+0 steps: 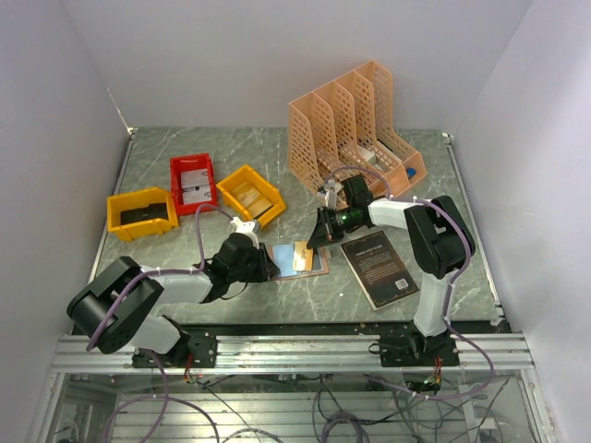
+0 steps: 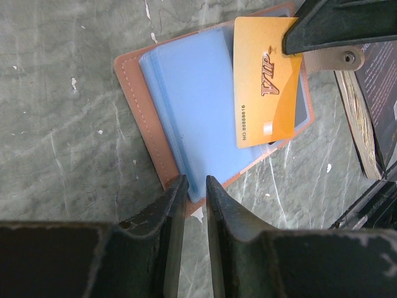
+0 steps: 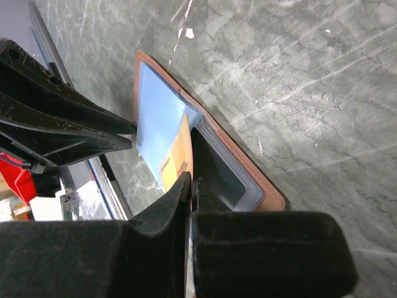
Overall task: Put the credit cards into the card holder
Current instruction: Insert the credit card into the card holder.
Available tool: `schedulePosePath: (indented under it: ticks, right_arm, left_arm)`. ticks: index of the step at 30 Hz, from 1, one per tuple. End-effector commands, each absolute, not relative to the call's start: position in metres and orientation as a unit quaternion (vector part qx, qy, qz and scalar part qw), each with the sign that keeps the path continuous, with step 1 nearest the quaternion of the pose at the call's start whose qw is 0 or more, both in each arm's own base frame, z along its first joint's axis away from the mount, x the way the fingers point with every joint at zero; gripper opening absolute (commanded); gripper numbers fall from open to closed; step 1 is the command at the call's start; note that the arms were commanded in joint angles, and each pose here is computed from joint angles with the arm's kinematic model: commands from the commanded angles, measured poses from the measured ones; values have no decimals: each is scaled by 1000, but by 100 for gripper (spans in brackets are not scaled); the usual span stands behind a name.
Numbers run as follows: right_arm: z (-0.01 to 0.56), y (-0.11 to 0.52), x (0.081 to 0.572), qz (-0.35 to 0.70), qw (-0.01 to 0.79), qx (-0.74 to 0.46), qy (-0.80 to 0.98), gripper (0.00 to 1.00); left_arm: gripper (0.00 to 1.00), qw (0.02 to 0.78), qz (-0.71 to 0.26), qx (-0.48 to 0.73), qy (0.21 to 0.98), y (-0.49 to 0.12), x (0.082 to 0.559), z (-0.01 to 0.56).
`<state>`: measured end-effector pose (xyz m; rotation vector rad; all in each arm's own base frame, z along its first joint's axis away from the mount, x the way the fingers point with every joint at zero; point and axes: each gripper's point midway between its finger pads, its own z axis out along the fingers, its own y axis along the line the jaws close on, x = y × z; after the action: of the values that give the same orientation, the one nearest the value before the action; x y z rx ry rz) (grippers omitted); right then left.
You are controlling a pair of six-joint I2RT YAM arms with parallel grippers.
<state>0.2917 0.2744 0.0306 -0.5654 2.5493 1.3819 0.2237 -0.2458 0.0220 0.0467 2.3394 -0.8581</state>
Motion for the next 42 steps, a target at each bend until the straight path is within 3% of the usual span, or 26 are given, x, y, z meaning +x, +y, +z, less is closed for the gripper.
schedulePosePath:
  ticks: [1,42]
  right_arm:
    - [20,273,293,439,93,-202,871,0]
    - [-4,268,285,392,43,-215,893,0]
  left_arm:
    - [31,336,-309,18,890,-242,234,25]
    - [32,340,-303,32,890,-245,239,28]
